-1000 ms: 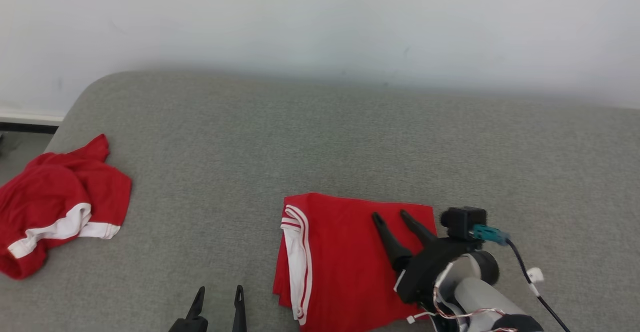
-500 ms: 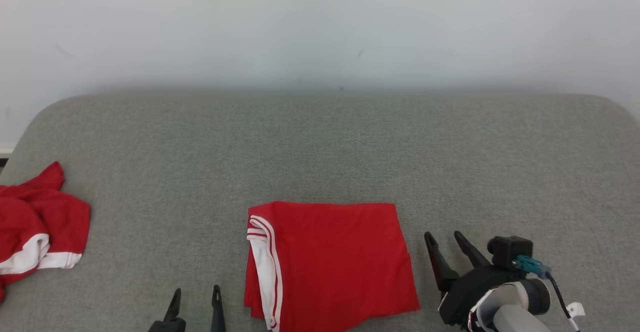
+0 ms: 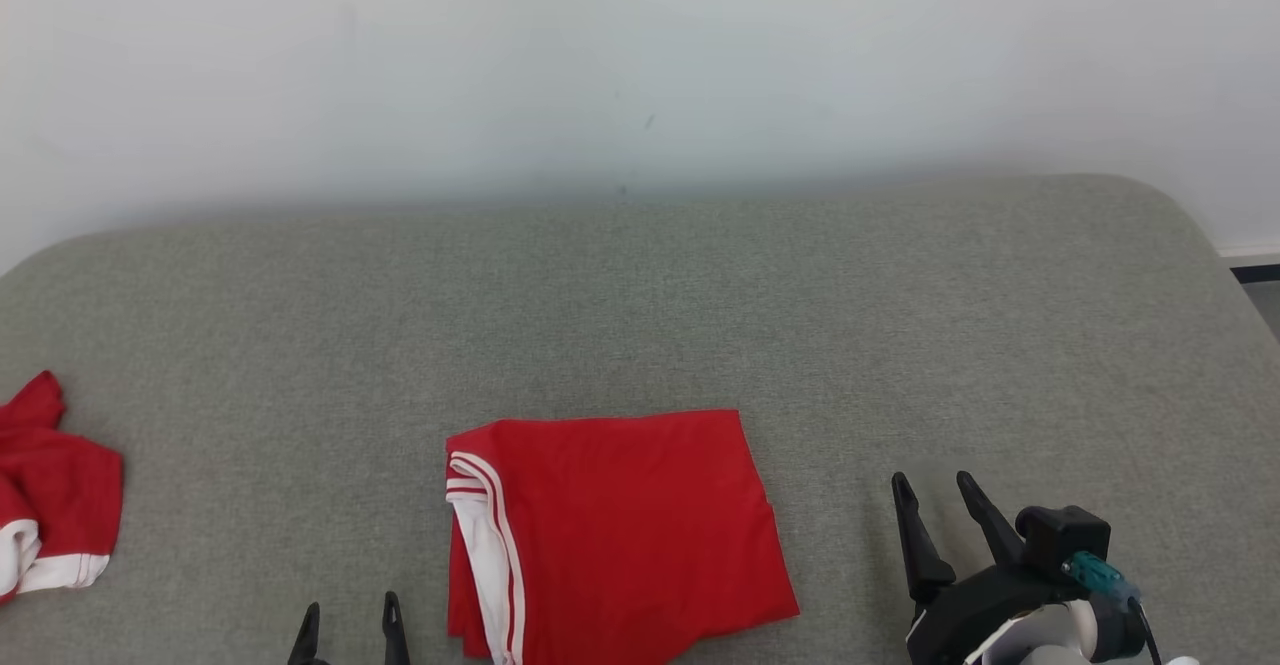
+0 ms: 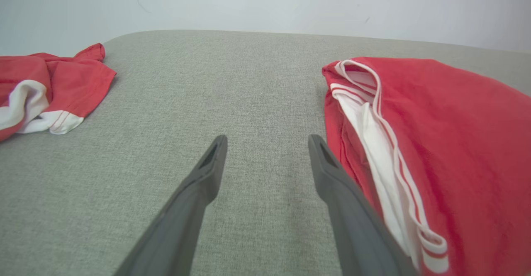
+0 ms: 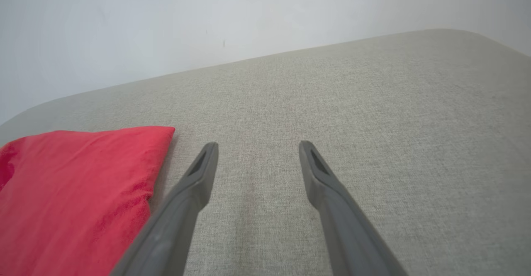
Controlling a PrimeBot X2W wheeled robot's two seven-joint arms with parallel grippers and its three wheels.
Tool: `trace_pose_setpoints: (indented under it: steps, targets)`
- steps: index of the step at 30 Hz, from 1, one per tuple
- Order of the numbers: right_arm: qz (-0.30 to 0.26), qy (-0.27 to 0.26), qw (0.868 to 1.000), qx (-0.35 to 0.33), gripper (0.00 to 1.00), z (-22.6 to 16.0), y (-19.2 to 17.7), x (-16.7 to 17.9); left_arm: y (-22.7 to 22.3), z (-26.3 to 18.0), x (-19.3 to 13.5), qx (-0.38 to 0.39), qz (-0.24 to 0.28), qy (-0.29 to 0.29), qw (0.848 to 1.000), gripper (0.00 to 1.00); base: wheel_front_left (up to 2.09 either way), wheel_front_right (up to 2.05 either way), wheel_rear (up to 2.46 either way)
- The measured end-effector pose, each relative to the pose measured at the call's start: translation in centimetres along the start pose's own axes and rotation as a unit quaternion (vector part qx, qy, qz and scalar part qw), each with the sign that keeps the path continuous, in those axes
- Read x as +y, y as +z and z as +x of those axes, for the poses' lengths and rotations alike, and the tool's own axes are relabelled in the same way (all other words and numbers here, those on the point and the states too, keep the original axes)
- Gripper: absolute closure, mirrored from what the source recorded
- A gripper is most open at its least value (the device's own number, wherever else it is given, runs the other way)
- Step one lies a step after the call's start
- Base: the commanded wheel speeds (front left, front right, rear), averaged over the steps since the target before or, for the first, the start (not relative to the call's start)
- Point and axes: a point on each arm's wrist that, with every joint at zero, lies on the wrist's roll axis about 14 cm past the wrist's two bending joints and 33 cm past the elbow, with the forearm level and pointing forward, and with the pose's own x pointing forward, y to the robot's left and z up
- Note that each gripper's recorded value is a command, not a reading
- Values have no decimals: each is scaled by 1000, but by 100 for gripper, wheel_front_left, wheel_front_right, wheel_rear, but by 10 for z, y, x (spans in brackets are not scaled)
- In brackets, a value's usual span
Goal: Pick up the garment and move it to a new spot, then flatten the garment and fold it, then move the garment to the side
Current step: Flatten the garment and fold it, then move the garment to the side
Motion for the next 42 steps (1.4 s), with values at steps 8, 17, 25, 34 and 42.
trace_pose_setpoints:
  steps: [8,17,25,34,42]
  targets:
    - [-17,-27,999,-37,0,-19,15,-13,2,-3,1,-5,5,-4,1000,0,0,0,0]
    - [-31,-42,997,-62,0,-42,21,-16,7,-11,0,-14,6,-14,1000,0,0,0,0]
    - [-43,-34,996,-72,0,-50,24,-8,9,-17,-2,-21,7,-24,999,0,0,0,0]
    - [-43,-31,996,-77,0,-50,26,-5,10,-19,-2,-22,5,-27,999,0,0,0,0]
    - [-41,-28,996,-69,0,-46,22,-3,7,-19,0,-17,-6,-22,1000,0,0,0,0]
